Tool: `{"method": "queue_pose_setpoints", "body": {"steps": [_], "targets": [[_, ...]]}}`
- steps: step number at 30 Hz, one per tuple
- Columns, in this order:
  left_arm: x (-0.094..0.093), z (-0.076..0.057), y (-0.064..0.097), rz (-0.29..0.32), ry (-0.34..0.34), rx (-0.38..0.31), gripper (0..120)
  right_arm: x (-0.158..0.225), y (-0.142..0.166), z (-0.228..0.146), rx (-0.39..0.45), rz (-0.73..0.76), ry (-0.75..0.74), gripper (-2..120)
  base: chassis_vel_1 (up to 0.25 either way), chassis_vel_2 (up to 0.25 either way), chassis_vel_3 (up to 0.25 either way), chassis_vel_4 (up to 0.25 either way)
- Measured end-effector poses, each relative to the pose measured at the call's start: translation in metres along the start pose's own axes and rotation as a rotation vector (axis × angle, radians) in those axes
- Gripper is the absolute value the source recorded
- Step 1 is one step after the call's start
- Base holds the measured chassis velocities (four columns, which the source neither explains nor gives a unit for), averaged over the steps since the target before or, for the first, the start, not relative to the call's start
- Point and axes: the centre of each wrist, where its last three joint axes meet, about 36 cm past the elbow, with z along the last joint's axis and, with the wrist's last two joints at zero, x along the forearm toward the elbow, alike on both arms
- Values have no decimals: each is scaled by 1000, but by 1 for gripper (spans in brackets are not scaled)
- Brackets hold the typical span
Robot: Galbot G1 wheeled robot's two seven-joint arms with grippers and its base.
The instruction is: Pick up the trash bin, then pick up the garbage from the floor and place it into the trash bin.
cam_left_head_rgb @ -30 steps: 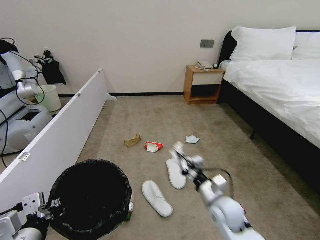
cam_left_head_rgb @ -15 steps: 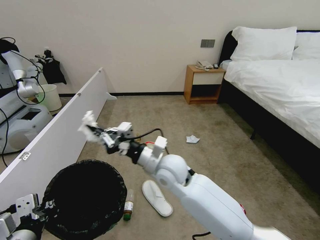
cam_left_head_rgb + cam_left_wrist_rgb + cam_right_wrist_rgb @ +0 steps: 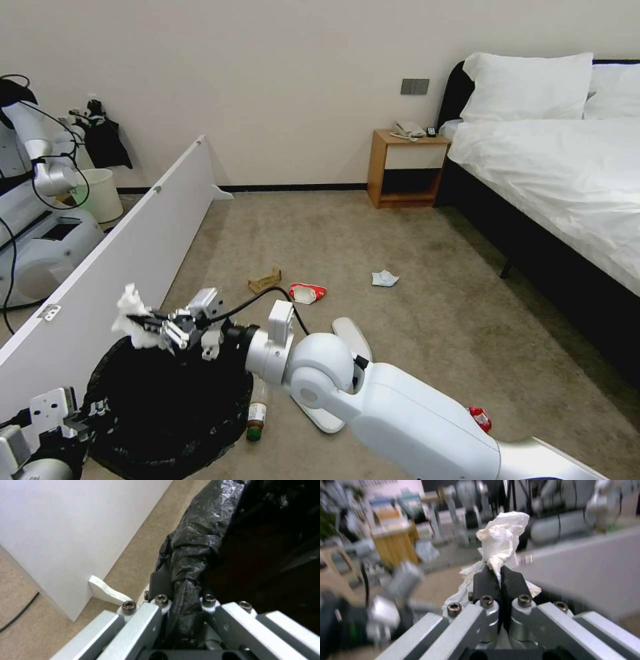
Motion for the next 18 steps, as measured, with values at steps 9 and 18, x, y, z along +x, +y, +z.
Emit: {"method": "queue_pose_setpoints", "body": {"steps": [9,18], "targets": [[0,0,0,2,0,0,2,-6,11,2,-45,69,208,0,0,0,0,0],[0,-1,0,7,1,4,2,-8,15,-4,-92,100,291,24,0,0,0,0]]}}
